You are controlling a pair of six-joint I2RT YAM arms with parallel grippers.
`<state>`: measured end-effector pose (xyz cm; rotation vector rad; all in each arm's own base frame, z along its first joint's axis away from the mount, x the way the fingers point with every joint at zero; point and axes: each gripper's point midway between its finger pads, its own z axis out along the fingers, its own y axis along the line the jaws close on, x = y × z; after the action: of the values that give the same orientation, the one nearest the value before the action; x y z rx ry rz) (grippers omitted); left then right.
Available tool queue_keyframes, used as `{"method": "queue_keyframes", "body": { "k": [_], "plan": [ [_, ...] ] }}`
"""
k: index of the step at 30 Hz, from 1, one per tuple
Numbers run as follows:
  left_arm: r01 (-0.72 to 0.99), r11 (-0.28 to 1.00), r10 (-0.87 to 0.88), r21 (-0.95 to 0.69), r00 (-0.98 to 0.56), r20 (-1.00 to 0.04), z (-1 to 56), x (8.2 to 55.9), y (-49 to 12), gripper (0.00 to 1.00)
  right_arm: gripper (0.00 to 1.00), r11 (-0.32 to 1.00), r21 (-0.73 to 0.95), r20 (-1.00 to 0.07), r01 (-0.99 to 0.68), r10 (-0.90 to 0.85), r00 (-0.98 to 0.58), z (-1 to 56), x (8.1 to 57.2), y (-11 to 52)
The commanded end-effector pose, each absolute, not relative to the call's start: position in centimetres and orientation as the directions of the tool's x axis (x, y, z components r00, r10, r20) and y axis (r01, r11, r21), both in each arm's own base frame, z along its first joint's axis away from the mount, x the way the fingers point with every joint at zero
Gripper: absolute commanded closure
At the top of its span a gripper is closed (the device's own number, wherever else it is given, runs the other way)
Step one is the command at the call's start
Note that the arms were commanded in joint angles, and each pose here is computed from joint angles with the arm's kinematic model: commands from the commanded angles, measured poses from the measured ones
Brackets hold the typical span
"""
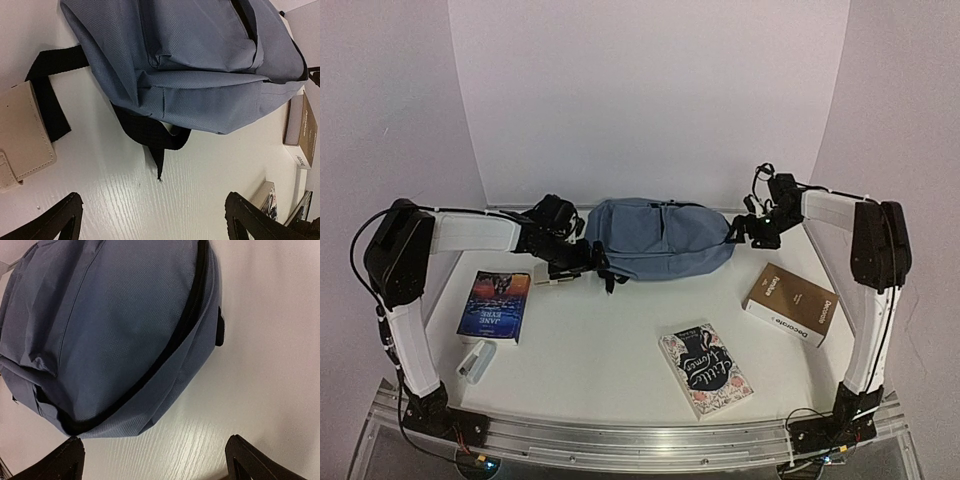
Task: Pack the student bag
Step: Adjust the student bag at the center of the board.
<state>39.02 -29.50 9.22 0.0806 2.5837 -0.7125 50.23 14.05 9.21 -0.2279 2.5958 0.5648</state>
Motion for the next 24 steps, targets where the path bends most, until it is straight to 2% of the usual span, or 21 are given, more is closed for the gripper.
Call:
{"method": "queue_keyframes", "body": {
  "k": [1, 5, 8, 15, 17, 22, 24],
  "plan": [
    [0.204, 0.821, -0.090, -0.534, -0.877, -0.473, 11.3, 40.9, -32.2, 0.00, 0.05, 0.893, 0.377, -0.506, -0.244, -0.022, -0.862, 9.1, 53.3, 15.5],
    [0.196, 0.804, -0.093, -0.561, -0.891, -0.444, 10.3, 41.2, -33.3, 0.00, 0.07, 0.879, 0.419, -0.476, -0.227, 0.000, -0.879, 7.5, 54.2, 16.4],
    [0.190, 0.789, -0.099, -0.585, -0.899, -0.426, 9.9, 41.4, -34.0, 0.00, 0.14, 0.865, 0.457, -0.453, -0.208, 0.025, -0.891, 6.8, 54.7, 17.0],
    [0.177, 0.782, -0.117, -0.598, -0.900, -0.419, 9.6, 42.2, -34.7, 0.00, 0.63, 0.831, 0.523, -0.422, -0.191, 0.058, -0.905, 7.6, 54.0, 17.8],
    [0.168, 0.783, -0.117, -0.599, -0.905, -0.408, 9.2, 42.6, -35.0, 0.00, 0.69, 0.809, 0.551, -0.429, -0.203, 0.066, -0.901, 9.4, 53.3, 18.2],
    [0.177, 0.776, -0.101, -0.605, -0.912, -0.397, 8.3, 44.1, -36.5, 0.03, 0.97, 0.779, 0.576, -0.471, -0.250, 0.067, -0.879, 13.6, 51.3, 19.1],
    [0.181, 0.776, -0.095, -0.605, -0.913, -0.396, 8.1, 45.1, -37.1, 0.07, 1.00, 0.774, 0.577, -0.473, -0.259, 0.059, -0.879, 14.2, 50.3, 19.5]
  ]
}}
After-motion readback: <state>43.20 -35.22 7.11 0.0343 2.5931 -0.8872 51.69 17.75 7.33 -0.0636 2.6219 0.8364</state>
